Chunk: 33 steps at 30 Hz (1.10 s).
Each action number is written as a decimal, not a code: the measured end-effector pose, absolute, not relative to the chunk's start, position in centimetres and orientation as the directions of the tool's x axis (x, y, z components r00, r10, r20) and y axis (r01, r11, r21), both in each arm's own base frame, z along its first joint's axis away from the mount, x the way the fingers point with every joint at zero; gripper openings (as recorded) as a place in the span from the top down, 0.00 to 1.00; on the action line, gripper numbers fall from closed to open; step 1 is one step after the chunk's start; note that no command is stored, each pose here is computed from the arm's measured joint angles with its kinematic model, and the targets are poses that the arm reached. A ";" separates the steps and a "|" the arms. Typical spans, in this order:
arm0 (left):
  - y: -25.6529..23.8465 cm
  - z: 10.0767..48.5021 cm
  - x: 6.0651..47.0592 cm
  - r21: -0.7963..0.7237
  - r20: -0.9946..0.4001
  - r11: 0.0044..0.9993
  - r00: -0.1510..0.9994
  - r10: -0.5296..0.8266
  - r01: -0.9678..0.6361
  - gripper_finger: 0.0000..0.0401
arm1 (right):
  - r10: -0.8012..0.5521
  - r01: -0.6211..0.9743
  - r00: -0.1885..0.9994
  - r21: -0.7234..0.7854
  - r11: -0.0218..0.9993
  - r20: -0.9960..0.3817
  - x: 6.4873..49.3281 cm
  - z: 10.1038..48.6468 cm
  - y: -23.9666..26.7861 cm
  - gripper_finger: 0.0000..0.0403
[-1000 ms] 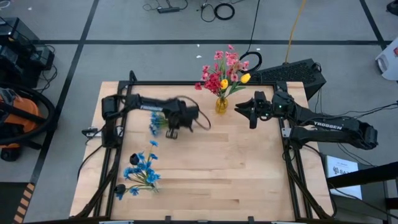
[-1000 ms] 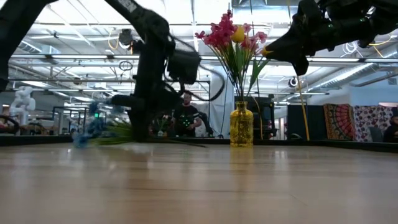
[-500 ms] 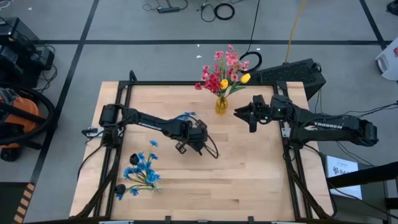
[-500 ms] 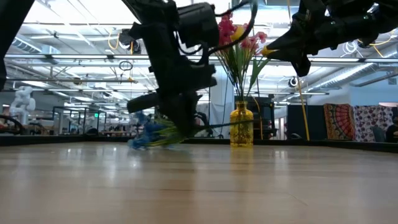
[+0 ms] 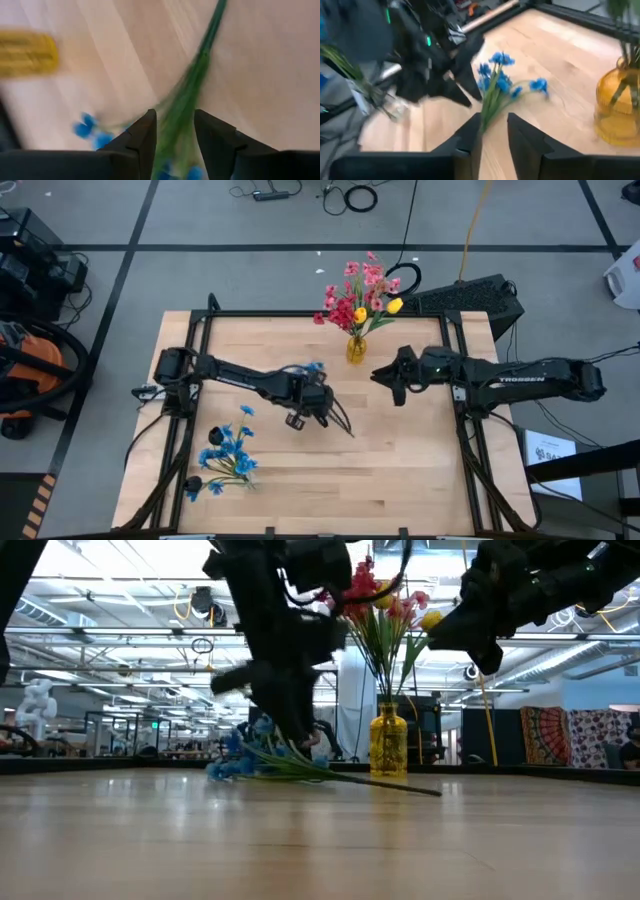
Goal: Sort flowers into vase by color
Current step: Put the blue flowers into the transparent vase
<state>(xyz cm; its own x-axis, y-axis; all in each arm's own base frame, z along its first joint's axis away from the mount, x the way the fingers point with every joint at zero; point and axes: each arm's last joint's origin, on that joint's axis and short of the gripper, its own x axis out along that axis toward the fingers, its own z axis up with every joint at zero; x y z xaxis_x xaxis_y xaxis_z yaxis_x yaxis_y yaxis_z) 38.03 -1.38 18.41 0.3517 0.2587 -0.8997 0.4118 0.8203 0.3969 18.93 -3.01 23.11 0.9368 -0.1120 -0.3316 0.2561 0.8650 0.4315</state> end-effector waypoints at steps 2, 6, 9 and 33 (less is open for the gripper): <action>-0.7 19.1 37.4 0.311 -0.916 0.889 0.355 0.187 0.336 0.65 | -0.120 0.275 0.925 0.417 0.866 -0.361 19.5 22.5 -2.4 0.83; 0.6 19.9 35.1 0.220 -0.918 0.956 0.372 0.135 0.195 0.65 | -0.086 0.283 0.901 0.424 0.860 -0.425 21.4 21.7 -0.9 0.93; 1.2 20.3 32.9 0.216 -0.894 0.968 0.424 0.143 0.129 0.65 | -0.078 0.283 0.888 0.404 0.870 -0.454 23.6 22.3 0.2 0.99; 1.2 25.0 16.8 0.075 -0.538 0.977 0.817 0.207 -0.198 0.65 | -0.114 0.542 0.376 0.119 0.832 -0.919 40.7 21.8 0.4 0.84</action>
<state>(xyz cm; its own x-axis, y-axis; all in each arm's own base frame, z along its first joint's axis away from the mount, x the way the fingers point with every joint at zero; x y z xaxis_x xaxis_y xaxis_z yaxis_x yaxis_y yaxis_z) 16.76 1.19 25.04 0.8172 0.2068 -0.5380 -0.1977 0.9774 0.0754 40.68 0.43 21.79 0.3764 -0.1139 -0.9194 0.5422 0.8318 0.1189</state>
